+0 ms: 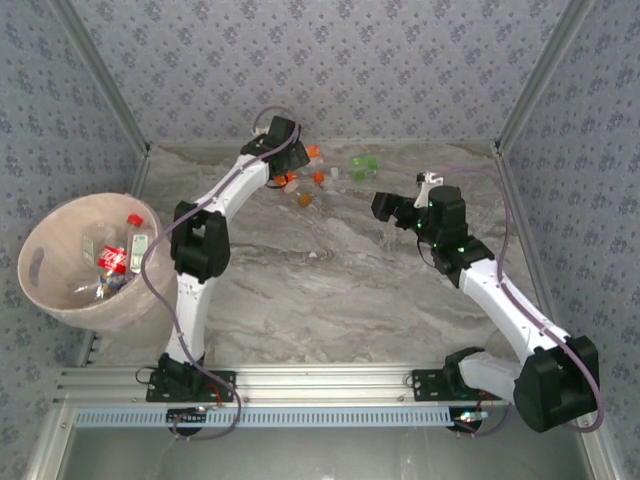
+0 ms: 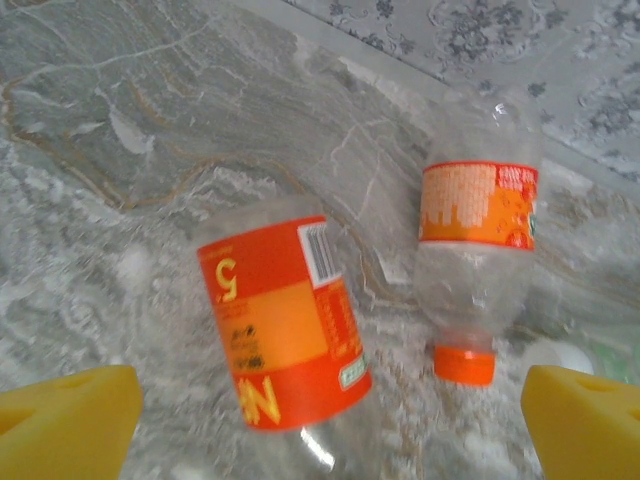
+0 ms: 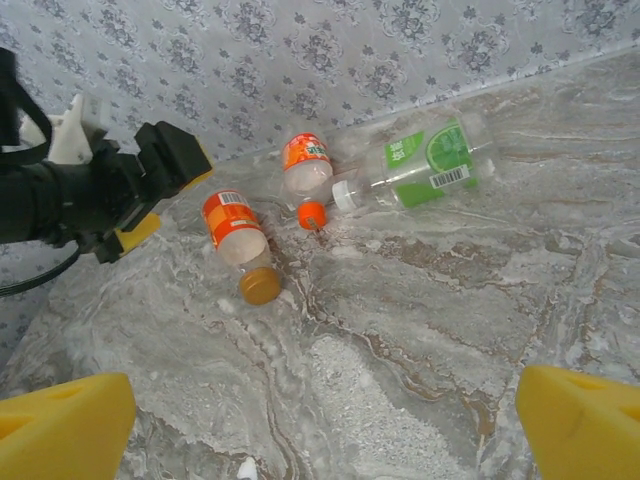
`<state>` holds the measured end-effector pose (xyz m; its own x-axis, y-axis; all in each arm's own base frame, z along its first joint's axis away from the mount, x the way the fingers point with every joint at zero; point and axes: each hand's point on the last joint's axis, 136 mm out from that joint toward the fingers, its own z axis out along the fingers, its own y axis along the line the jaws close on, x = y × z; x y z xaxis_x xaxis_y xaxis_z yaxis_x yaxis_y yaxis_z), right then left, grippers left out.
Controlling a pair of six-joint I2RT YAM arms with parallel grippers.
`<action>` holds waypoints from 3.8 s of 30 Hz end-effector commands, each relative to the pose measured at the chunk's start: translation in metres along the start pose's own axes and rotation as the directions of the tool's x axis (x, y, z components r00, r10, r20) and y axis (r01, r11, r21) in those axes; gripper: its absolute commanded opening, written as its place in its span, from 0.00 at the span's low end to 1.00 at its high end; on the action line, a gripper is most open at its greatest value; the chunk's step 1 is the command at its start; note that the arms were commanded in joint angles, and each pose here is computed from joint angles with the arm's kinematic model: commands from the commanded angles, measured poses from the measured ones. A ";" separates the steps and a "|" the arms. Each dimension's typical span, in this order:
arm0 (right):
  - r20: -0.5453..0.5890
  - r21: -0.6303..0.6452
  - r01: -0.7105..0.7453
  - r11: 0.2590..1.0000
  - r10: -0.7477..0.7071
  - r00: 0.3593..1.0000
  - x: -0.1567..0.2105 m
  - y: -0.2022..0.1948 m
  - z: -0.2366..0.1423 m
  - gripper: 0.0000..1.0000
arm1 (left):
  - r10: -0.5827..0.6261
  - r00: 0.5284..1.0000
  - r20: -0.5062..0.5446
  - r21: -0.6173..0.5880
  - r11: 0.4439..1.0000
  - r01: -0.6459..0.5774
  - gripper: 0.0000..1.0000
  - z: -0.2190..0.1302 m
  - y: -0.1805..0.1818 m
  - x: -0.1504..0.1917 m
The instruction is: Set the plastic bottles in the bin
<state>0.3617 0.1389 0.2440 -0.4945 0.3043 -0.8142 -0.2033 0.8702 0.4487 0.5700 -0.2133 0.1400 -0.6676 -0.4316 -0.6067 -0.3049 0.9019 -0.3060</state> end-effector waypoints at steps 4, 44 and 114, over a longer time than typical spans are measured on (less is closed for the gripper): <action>0.024 0.029 0.017 0.999 -0.018 1.000 -0.014 0.000 -0.014 1.00 | -0.011 1.000 -0.011 -0.118 0.993 0.010 0.96 0.028 0.012 0.006; 0.050 -0.013 0.057 0.998 -0.056 0.997 -0.017 0.008 -0.020 1.00 | 0.085 0.996 0.038 0.197 0.976 -0.091 0.52 -0.032 -0.012 0.006; 0.053 -0.478 0.352 0.805 -0.374 0.926 0.027 0.155 0.021 1.00 | 0.020 0.823 0.567 -0.310 0.931 0.191 0.48 -0.445 0.315 -0.070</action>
<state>0.3327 0.2854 0.2652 -0.3686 -0.0534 -0.9280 -0.7276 0.6379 0.2523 0.2231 0.1073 0.4118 -0.1933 -0.2786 -0.9408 -0.6187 0.7787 -0.1035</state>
